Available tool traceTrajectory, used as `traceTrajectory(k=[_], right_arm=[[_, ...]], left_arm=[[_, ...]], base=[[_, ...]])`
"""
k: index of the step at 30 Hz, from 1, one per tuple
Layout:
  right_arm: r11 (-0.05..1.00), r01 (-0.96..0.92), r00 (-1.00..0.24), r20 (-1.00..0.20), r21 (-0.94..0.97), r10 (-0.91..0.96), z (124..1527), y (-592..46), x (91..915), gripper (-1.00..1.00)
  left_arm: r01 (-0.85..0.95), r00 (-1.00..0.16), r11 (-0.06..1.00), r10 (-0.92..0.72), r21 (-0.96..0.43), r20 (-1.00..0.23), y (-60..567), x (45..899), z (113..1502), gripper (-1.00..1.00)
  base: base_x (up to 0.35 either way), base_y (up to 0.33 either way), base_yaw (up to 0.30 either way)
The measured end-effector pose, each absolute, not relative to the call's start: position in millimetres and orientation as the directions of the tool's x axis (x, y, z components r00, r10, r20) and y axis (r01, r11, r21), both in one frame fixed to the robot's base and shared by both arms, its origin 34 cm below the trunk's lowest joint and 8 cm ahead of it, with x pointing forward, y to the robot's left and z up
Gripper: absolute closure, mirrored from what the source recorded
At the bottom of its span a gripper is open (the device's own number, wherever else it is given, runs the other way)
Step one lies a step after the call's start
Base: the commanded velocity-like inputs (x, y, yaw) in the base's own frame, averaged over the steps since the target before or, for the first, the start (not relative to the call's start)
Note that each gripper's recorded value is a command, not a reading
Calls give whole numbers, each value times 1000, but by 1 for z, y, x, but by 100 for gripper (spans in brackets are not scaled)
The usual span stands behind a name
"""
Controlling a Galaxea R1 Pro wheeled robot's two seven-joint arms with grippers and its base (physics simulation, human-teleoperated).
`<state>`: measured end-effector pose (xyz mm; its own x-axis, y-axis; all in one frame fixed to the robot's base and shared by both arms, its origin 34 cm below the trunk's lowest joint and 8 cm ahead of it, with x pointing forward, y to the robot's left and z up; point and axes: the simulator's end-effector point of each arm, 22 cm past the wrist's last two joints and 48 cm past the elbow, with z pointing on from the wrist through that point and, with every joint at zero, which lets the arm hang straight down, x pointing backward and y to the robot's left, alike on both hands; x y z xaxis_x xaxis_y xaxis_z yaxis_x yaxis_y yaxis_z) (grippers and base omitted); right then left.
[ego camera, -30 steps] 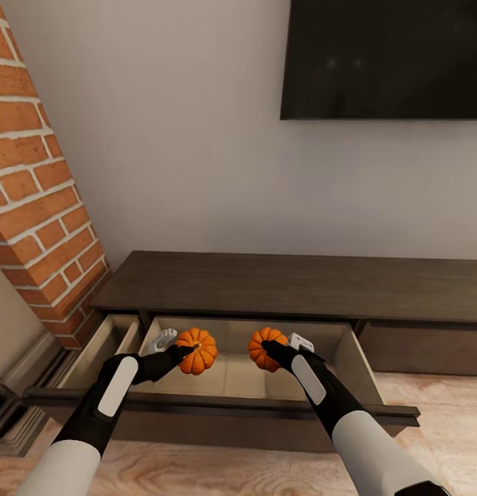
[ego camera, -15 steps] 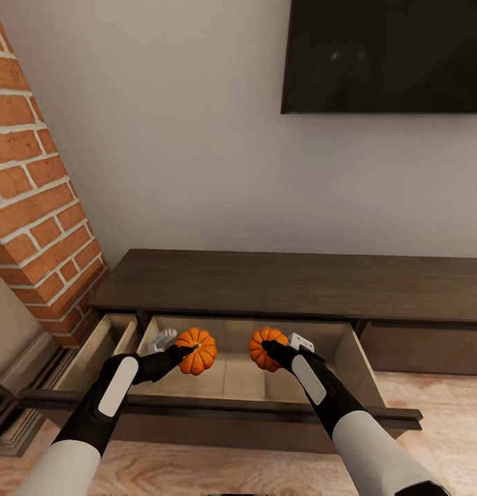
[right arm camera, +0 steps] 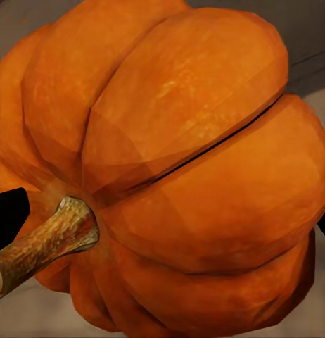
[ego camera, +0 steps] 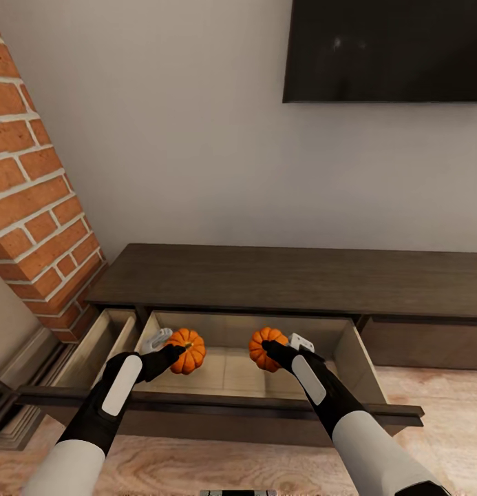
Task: Place each of the two pumpkins and all three candles from the living room inside a cabinet in the living room (use any cabinet), then make sure every cabinet is closed, and position the cauldron so it is next to a table in the living room.
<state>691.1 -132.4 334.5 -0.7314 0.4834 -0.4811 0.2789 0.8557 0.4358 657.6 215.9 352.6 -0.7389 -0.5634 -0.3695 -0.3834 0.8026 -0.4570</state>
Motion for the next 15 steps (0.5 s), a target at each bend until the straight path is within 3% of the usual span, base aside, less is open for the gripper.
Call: traceTrajectory(k=[15], right_arm=[[855,308,-760,-433,417,485,295,-133,679,100]], left_arm=[[-410,-759,803,-563,-432,-326,216,648,317,100]], base=[[0,0,0]])
